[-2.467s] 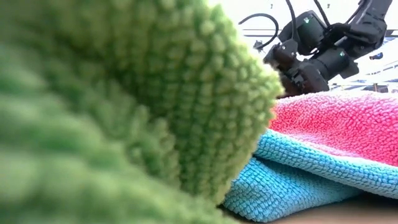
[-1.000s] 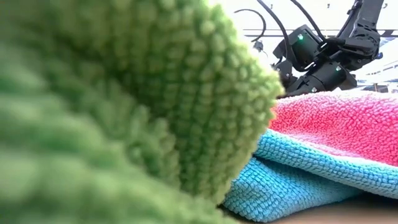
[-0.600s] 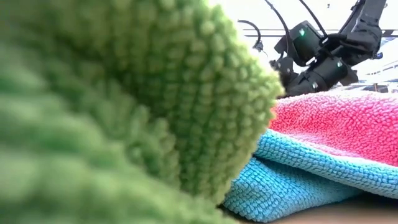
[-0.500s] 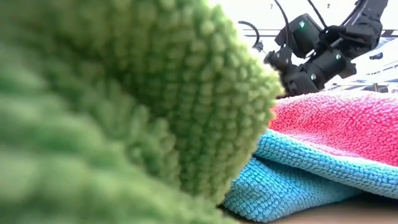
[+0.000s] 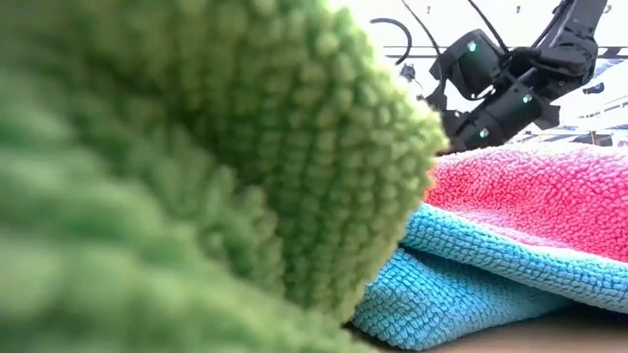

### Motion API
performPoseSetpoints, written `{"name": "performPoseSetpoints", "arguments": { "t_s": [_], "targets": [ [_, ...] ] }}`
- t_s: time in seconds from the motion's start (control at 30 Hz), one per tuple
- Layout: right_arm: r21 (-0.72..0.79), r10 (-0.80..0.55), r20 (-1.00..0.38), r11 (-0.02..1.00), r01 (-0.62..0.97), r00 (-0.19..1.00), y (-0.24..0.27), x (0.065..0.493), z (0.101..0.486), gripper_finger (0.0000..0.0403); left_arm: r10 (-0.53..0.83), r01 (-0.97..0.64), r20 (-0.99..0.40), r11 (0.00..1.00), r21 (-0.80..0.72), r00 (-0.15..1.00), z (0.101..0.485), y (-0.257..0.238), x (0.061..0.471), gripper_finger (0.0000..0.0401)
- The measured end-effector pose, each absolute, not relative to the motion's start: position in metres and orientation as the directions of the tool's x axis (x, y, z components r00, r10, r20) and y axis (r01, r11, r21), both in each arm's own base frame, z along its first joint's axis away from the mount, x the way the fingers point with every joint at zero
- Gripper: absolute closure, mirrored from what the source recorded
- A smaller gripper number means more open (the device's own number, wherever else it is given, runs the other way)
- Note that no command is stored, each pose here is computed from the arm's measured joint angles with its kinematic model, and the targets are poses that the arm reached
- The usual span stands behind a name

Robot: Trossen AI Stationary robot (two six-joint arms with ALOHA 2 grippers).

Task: Fold microfiber towels
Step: Fold the orange towel

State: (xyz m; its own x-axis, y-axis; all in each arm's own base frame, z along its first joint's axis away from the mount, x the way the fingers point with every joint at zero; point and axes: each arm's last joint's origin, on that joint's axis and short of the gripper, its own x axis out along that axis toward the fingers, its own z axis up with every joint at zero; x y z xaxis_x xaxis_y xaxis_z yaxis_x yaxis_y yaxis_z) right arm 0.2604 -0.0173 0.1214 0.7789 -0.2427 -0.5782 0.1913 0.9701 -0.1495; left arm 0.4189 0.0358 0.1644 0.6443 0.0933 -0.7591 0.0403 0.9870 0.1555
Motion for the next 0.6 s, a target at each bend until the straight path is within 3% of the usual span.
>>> {"name": "performPoseSetpoints", "arguments": {
  "t_s": [0.37,0.6],
  "targets": [
    [-0.135,-0.247,-0.611,0.969,0.209,0.752,-0.020,0.260,0.113,0.0118,0.010,0.094,-0.755,0.991,0.095,0.655,0.165,0.032,0.420,0.0115],
    [-0.135,-0.247,-0.598,0.969,0.208,0.762,-0.020,0.264,0.129,0.0118,0.011,0.054,-0.742,0.997,0.063,0.670,0.166,0.033,0.421,0.0115]
  ]
}}
